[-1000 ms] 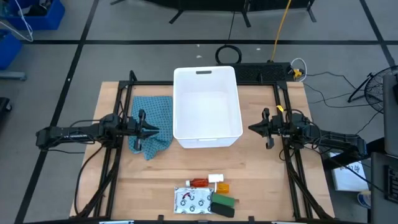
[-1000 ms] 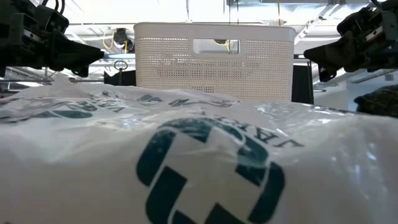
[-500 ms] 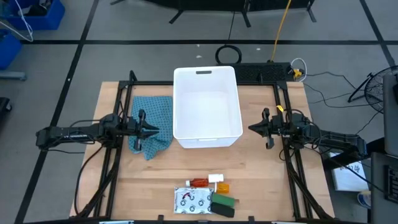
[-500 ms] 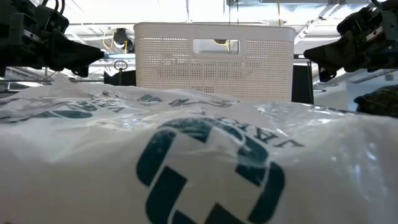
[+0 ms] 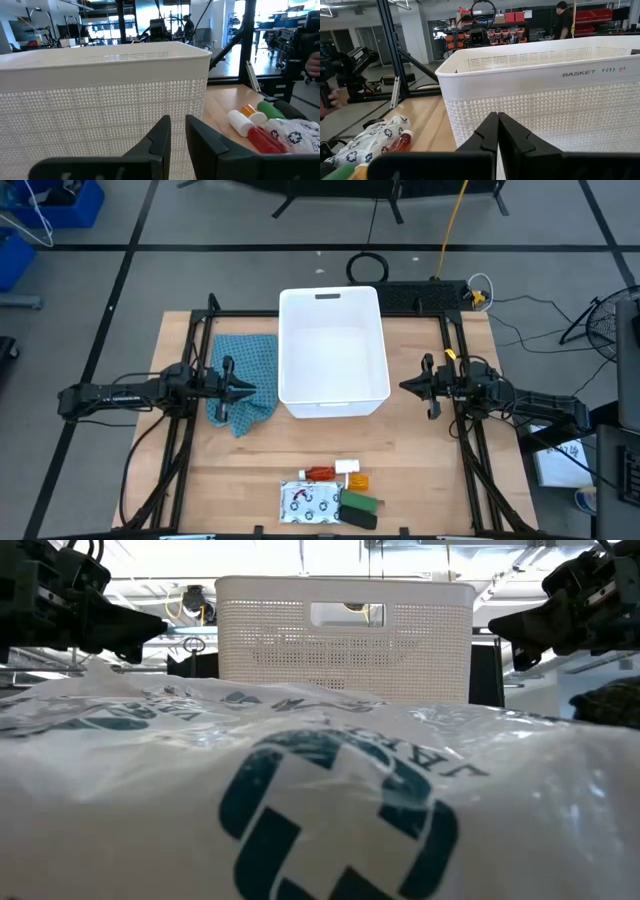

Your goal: Pick & place medical supplies in basket/bin

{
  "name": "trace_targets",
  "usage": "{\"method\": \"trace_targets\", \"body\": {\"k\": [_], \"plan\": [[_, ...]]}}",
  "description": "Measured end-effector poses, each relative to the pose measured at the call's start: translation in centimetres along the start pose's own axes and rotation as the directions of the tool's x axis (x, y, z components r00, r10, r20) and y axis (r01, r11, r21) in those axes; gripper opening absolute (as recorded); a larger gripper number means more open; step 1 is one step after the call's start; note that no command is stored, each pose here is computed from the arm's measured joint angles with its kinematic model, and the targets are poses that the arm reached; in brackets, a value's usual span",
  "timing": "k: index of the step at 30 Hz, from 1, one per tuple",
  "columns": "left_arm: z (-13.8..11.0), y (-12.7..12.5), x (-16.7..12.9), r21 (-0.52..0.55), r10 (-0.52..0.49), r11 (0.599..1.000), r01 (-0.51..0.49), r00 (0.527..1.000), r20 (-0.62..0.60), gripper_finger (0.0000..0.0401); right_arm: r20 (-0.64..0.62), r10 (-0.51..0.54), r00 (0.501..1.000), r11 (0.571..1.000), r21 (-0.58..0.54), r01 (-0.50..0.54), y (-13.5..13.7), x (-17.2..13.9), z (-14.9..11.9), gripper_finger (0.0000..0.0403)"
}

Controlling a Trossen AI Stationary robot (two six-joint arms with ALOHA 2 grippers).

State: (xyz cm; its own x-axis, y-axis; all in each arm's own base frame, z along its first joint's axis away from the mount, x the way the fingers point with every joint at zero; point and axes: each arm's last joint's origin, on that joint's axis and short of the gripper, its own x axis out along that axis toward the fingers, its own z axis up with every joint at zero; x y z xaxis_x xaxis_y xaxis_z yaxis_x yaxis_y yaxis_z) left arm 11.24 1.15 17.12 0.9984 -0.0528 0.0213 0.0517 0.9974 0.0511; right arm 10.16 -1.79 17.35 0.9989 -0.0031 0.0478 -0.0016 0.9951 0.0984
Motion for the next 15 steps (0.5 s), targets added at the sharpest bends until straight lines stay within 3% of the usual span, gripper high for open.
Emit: {"method": "trace_targets", "body": {"k": [9,15], "plan": [[0.0,0.0,0.0,-0.015,0.000,1.000,0.000,1.000,0.001,0.0063,0.004,0.000,1.000,1.000,0.007,0.000,0.0,0.0,0.0,0.0000],[0.0,0.0,0.0,-0.233,0.000,0.972,0.001,1.000,0.004,0.0063,0.154,0.019,0.988,0.997,-0.083,-0.006,0.2,-0.1,1.5,0.0000]]}}
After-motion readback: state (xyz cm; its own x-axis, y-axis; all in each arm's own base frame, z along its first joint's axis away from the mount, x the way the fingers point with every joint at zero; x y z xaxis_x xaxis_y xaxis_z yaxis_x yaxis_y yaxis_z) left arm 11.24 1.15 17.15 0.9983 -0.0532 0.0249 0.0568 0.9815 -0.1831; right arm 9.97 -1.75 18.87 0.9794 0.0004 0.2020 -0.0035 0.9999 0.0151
